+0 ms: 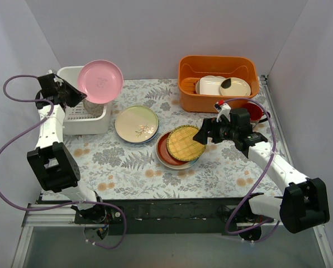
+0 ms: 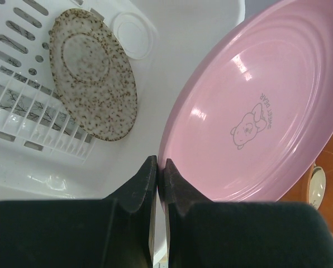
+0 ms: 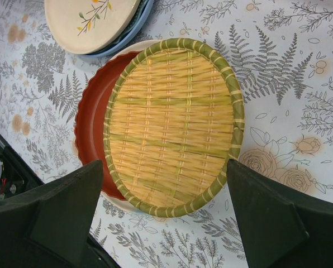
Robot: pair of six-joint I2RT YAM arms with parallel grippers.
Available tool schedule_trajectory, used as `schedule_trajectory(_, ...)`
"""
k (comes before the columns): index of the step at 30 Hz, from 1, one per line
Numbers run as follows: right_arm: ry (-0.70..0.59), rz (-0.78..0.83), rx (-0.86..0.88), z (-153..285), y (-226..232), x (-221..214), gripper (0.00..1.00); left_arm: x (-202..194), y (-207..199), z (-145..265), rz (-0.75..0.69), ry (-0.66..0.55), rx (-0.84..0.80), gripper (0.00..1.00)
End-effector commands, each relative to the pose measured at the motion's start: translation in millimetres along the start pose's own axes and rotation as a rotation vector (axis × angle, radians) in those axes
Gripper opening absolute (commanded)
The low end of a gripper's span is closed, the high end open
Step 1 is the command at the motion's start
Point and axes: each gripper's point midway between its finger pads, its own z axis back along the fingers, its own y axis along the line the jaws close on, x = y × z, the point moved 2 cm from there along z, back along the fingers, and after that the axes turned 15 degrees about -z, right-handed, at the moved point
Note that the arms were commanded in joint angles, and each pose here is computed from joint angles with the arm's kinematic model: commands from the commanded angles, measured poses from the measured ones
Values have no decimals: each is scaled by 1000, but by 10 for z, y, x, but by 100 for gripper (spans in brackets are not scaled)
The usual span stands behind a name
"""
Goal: Place the plates into the plastic bin on the countertop
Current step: Place the plate in the plastic bin.
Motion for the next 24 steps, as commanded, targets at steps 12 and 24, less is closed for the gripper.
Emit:
schedule_trajectory(12,3,13,21,-45,-22,-19,98,556,168,302,52,-210,111,0)
schedule_trajectory(24,2,11,11,-37,-50,-27,98,574,421,232,61,-237,237,0)
